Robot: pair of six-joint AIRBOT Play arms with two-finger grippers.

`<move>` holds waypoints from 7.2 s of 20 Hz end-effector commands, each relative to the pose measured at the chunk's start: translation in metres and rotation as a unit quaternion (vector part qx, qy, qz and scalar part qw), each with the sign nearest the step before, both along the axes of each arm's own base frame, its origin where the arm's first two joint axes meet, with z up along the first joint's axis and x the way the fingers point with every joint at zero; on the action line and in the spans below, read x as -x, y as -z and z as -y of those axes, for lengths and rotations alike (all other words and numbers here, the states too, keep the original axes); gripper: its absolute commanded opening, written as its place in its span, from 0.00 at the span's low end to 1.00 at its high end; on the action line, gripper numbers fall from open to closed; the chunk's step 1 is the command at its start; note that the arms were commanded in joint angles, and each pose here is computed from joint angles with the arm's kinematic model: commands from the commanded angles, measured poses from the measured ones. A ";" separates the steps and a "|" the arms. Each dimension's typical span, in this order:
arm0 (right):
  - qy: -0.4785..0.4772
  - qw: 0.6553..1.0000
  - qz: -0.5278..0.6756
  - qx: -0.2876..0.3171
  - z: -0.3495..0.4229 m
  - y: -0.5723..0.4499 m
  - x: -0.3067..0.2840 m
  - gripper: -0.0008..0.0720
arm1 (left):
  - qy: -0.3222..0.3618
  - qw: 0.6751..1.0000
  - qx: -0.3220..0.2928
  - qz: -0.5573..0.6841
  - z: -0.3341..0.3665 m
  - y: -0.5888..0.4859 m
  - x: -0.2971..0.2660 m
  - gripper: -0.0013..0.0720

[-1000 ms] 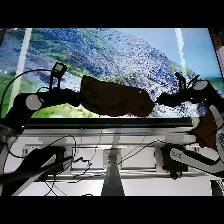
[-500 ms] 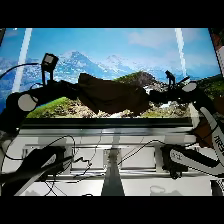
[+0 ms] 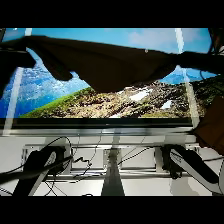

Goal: Fold the clothes and pants, and hang the long-sleeved shirts on hangers.

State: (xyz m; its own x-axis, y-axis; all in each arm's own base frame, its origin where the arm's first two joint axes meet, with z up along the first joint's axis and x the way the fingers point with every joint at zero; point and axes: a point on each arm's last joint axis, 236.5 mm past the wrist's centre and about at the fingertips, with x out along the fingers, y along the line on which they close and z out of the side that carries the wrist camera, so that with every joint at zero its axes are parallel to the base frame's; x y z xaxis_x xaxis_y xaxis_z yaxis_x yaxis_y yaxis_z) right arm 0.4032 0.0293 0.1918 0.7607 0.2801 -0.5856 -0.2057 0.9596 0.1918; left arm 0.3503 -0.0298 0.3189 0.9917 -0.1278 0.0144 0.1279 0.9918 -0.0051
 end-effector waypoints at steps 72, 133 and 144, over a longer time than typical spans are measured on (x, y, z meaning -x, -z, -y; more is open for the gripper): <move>0.143 0.926 -0.324 -0.128 0.081 0.246 0.126 0.61 | 0.162 0.947 0.152 -0.233 0.091 0.086 -0.017 0.04; 0.100 0.893 0.434 0.056 0.016 -0.320 0.161 0.03 | 0.037 0.950 0.225 0.212 -0.011 -0.152 0.131 0.04; 0.036 0.997 0.069 0.022 0.012 -0.113 0.023 0.03 | 0.053 0.975 0.206 -0.072 0.018 -0.006 0.003 0.04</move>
State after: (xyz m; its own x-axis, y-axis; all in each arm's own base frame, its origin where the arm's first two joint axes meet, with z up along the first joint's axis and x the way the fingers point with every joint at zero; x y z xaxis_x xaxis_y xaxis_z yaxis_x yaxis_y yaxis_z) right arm 0.3388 0.0103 0.4035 0.9788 0.1177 -0.1677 -0.1149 0.9930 0.0265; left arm 0.2908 -0.0340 0.4046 0.9604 -0.1661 0.2235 0.2443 0.8877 -0.3902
